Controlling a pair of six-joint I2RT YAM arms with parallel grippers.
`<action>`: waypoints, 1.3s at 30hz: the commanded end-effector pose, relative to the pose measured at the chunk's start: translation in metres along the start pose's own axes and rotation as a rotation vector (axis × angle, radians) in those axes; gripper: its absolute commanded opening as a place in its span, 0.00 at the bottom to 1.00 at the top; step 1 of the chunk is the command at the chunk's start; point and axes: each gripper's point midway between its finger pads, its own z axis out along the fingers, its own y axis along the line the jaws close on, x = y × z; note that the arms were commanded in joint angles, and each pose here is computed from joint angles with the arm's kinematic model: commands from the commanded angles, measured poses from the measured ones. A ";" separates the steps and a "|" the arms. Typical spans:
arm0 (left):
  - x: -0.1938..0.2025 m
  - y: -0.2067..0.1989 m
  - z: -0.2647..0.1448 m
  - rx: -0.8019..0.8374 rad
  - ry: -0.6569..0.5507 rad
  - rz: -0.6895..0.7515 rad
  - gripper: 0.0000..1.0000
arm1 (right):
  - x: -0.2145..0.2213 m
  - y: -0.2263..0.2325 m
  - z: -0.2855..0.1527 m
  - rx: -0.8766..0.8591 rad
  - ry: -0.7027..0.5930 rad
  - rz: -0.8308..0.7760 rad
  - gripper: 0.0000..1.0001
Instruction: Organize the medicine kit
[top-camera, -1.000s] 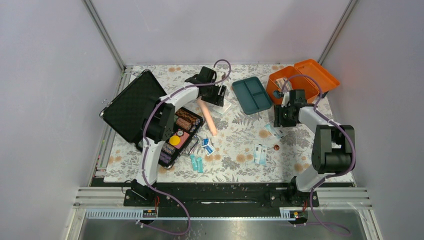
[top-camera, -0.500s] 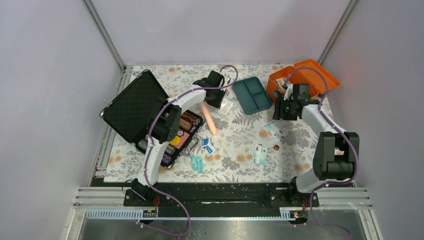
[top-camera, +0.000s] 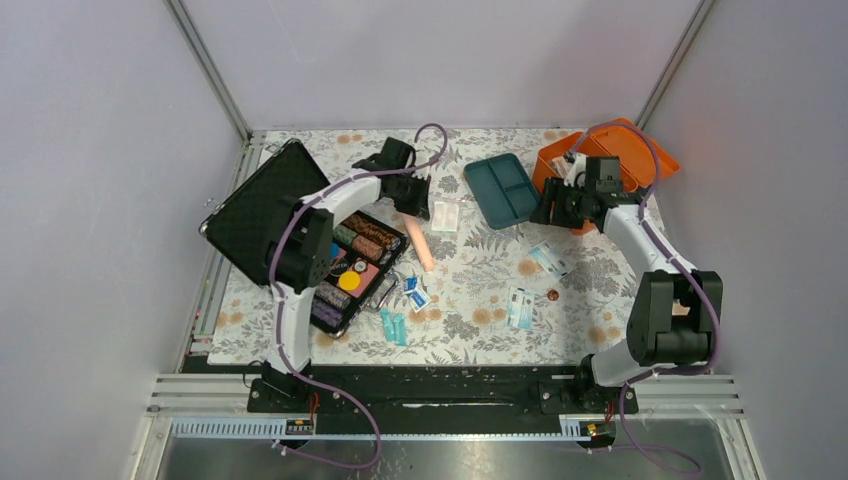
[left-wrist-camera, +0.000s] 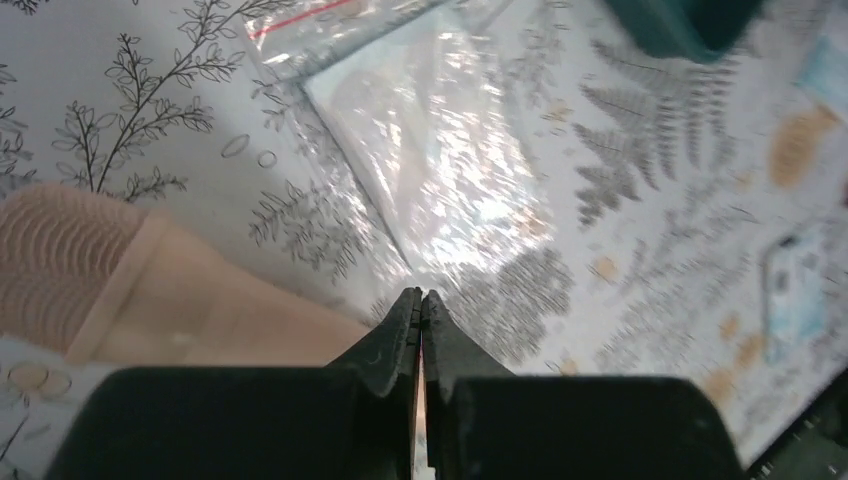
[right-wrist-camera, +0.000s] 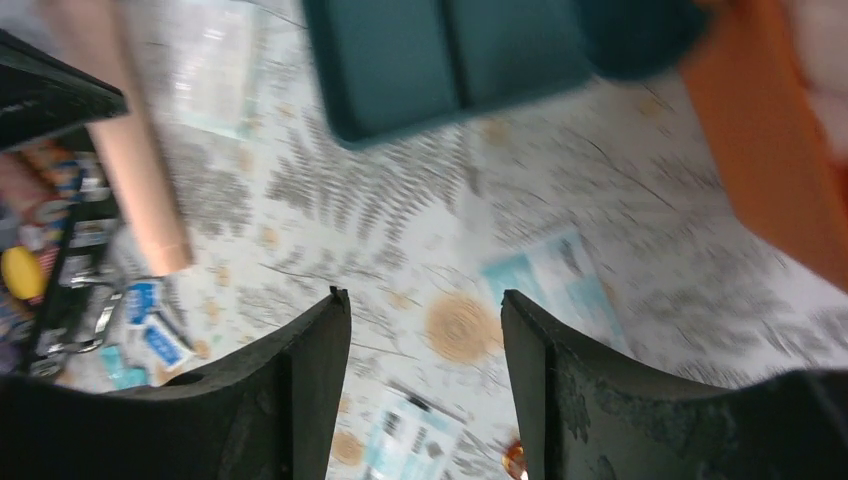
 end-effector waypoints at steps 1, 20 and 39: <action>-0.054 -0.060 -0.070 0.208 -0.228 0.129 0.00 | -0.042 0.074 0.000 -0.263 -0.088 -0.080 0.66; -0.054 0.007 0.001 -0.006 -0.155 -0.309 0.65 | -0.035 0.152 0.127 -0.260 0.084 -0.040 0.74; -0.012 0.014 0.036 0.013 -0.051 -0.448 0.33 | 0.017 0.147 0.179 -0.055 0.185 0.024 0.64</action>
